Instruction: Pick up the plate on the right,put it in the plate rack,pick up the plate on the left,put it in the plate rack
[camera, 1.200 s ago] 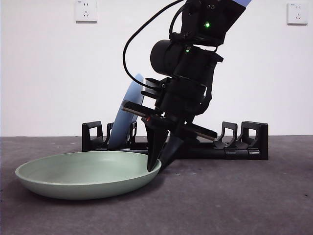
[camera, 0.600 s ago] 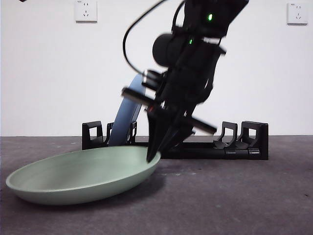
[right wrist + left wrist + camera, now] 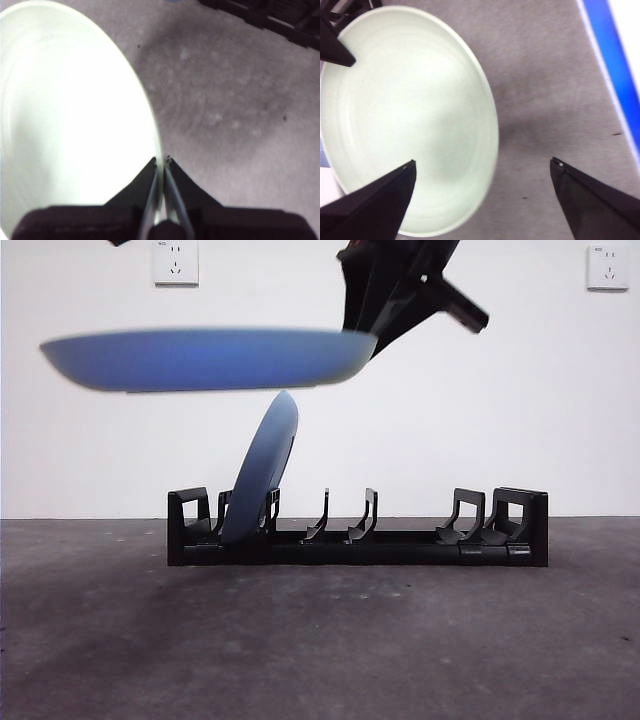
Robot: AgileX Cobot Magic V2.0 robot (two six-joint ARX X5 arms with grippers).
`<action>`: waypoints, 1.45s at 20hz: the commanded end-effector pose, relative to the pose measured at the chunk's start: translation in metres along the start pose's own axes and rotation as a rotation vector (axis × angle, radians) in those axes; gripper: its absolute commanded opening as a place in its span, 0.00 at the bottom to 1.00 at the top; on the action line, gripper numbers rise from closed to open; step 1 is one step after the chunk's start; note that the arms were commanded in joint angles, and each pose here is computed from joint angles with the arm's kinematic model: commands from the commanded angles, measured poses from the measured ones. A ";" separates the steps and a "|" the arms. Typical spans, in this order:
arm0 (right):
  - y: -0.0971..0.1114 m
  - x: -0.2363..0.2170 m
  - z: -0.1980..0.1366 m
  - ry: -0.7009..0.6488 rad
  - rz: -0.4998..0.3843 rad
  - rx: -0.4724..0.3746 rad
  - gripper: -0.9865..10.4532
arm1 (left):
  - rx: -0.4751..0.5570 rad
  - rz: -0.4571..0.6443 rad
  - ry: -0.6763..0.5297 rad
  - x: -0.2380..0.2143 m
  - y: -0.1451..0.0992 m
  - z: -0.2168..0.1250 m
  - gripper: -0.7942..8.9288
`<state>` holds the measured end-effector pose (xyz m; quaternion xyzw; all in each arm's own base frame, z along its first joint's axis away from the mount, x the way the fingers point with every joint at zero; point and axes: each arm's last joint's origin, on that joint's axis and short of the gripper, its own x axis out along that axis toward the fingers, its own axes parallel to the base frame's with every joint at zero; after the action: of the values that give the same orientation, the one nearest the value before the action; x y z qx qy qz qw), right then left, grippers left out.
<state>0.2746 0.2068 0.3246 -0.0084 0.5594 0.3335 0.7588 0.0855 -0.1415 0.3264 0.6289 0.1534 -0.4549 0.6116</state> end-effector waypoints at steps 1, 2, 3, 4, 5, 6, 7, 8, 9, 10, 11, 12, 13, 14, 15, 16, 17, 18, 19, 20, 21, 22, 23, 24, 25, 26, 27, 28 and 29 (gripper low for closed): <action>0.005 -0.011 0.000 0.006 0.041 -0.015 0.08 | 0.054 0.034 0.024 0.007 0.003 0.006 0.54; 0.006 -0.013 0.000 0.007 0.050 -0.015 0.08 | 0.056 0.042 0.035 0.010 0.004 0.008 0.53; 0.008 -0.016 0.000 0.013 0.062 -0.013 0.08 | 0.062 0.047 0.051 0.014 0.005 0.010 0.53; 0.008 -0.018 0.000 0.015 0.070 -0.014 0.08 | 0.068 0.042 0.055 0.016 0.005 0.011 0.53; 0.009 -0.020 0.000 0.014 0.078 -0.014 0.08 | 0.071 0.035 0.059 0.018 0.005 0.012 0.53; 0.010 -0.021 0.001 0.013 0.083 -0.015 0.08 | 0.072 0.031 0.062 0.019 0.006 0.012 0.52; 0.011 -0.023 0.001 0.011 0.086 -0.016 0.08 | 0.074 0.027 0.065 0.021 0.006 0.013 0.48; 0.012 -0.025 0.002 0.008 0.087 -0.017 0.08 | 0.075 0.023 0.068 0.022 0.006 0.013 0.39; 0.012 -0.026 0.002 0.004 0.087 -0.019 0.08 | 0.075 0.022 0.070 0.022 0.006 0.013 0.30; 0.013 -0.028 0.003 0.000 0.088 -0.020 0.08 | 0.076 0.021 0.070 0.022 0.006 0.014 0.21; 0.013 -0.029 0.003 -0.005 0.089 -0.022 0.08 | 0.076 0.021 0.069 0.022 0.006 0.014 0.15; 0.014 -0.030 0.004 -0.008 0.089 -0.023 0.08 | 0.075 0.021 0.070 0.022 0.006 0.014 0.11; 0.014 -0.032 0.004 -0.011 0.090 -0.024 0.08 | 0.075 0.021 0.069 0.022 0.006 0.014 0.10; 0.015 -0.032 0.005 -0.013 0.090 -0.025 0.08 | 0.073 0.021 0.070 0.022 0.006 0.014 0.10; 0.015 -0.033 0.005 -0.015 0.091 -0.026 0.08 | 0.071 0.021 0.070 0.022 0.006 0.014 0.10; 0.015 -0.033 0.005 -0.015 0.090 -0.026 0.08 | 0.071 0.021 0.070 0.022 0.006 0.014 0.09; 0.015 -0.033 0.005 -0.015 0.090 -0.026 0.08 | 0.068 0.021 0.069 0.022 0.006 0.014 0.07; 0.015 -0.033 0.005 -0.015 0.088 -0.025 0.08 | 0.063 0.021 0.069 0.022 0.006 0.014 0.07; 0.014 -0.033 0.005 -0.015 0.081 -0.025 0.08 | 0.058 0.021 0.069 0.022 0.006 0.014 0.07; 0.014 -0.033 0.005 -0.015 0.073 -0.025 0.08 | 0.056 0.021 0.068 0.022 0.006 0.014 0.07; 0.014 -0.033 0.005 -0.015 0.065 -0.024 0.08 | 0.057 0.021 0.069 0.022 0.006 0.014 0.07; 0.014 -0.033 0.004 -0.015 0.058 -0.024 0.08 | 0.057 0.021 0.068 0.022 0.005 0.014 0.07; 0.013 -0.033 0.004 -0.016 0.050 -0.023 0.08 | 0.058 0.021 0.067 0.022 0.005 0.014 0.07; 0.013 -0.033 0.004 -0.016 0.043 -0.023 0.08 | 0.059 0.020 0.066 0.022 0.005 0.014 0.07; 0.012 -0.033 0.004 -0.017 0.038 -0.019 0.08 | 0.061 0.020 0.065 0.022 0.005 0.015 0.07; 0.011 -0.034 0.005 -0.017 0.037 -0.015 0.08 | 0.063 0.020 0.064 0.022 0.005 0.015 0.07; 0.010 -0.034 0.005 -0.016 0.035 -0.012 0.08 | 0.064 0.020 0.062 0.022 0.005 0.015 0.07; 0.009 -0.034 0.005 -0.016 0.034 -0.009 0.08 | 0.066 0.019 0.061 0.022 0.004 0.016 0.07; 0.009 -0.034 0.005 -0.015 0.034 -0.010 0.08 | 0.069 0.019 0.058 0.022 0.004 0.016 0.07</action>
<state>0.2702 0.1986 0.3533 0.0009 0.5652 0.3342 0.7543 0.0944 -0.1639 0.3194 0.6646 0.1395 -0.4273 0.5969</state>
